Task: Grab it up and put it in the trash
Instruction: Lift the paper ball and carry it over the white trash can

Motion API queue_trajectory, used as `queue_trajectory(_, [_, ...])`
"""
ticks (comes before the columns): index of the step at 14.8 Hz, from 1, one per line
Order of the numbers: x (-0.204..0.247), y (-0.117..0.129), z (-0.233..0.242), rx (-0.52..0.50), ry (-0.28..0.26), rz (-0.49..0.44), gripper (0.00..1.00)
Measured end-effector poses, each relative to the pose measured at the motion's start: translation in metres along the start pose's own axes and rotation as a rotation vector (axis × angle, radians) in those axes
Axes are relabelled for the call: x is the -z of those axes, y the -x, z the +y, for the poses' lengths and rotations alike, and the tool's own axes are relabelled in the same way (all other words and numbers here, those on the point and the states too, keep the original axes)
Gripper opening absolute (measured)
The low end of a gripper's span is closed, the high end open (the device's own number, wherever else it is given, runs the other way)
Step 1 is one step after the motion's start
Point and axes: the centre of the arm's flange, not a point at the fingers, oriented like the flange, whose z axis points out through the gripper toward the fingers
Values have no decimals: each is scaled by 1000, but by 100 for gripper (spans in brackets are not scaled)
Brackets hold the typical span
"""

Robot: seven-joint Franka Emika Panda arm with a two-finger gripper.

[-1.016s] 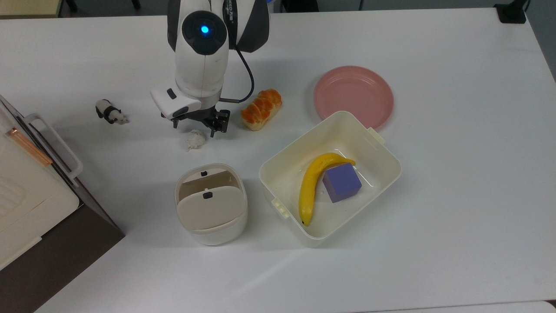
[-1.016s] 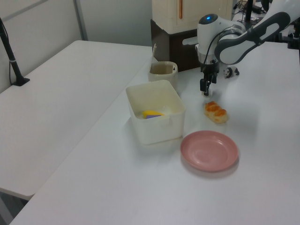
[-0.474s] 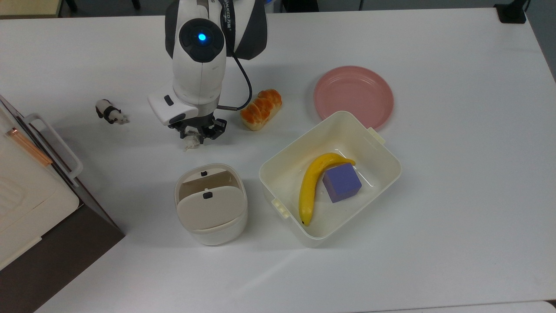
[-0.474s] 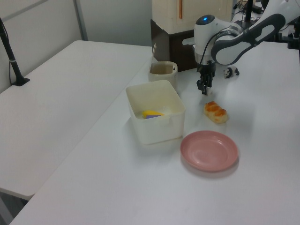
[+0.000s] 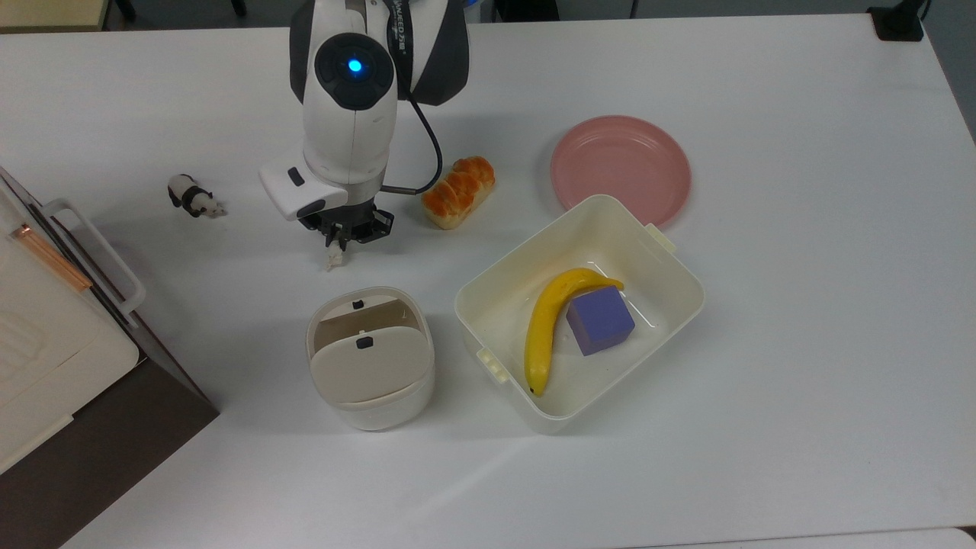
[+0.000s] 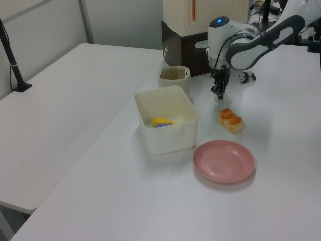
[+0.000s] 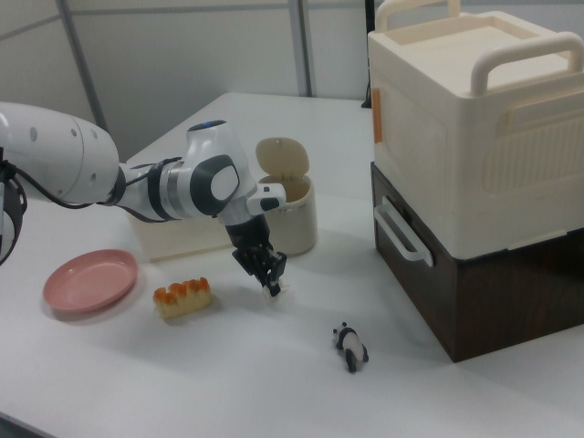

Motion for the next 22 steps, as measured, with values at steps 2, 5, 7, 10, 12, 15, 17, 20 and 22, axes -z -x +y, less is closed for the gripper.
queue_trajectory(2, [16, -8, 2, -2, -3, 31, 15])
queue_trajectory(5, [67, -19, 5, -12, -10, 51, 15])
queue_trajectory(7, [114, -27, 12, -19, -59, 71, 15])
queue_trajectory(10, [173, -36, 26, -50, -139, 123, 14])
queue_trajectory(12, [189, -41, 30, -78, -188, 147, 14])
queue_trajectory(15, [179, -54, 30, -167, -209, 136, 14])
queue_trajectory(17, [169, -64, 27, -212, -215, 125, 14])
queue_trajectory(20, [162, -78, 17, -300, -223, 129, 14])
queue_trajectory(22, [166, -87, 8, -358, -233, 171, 14])
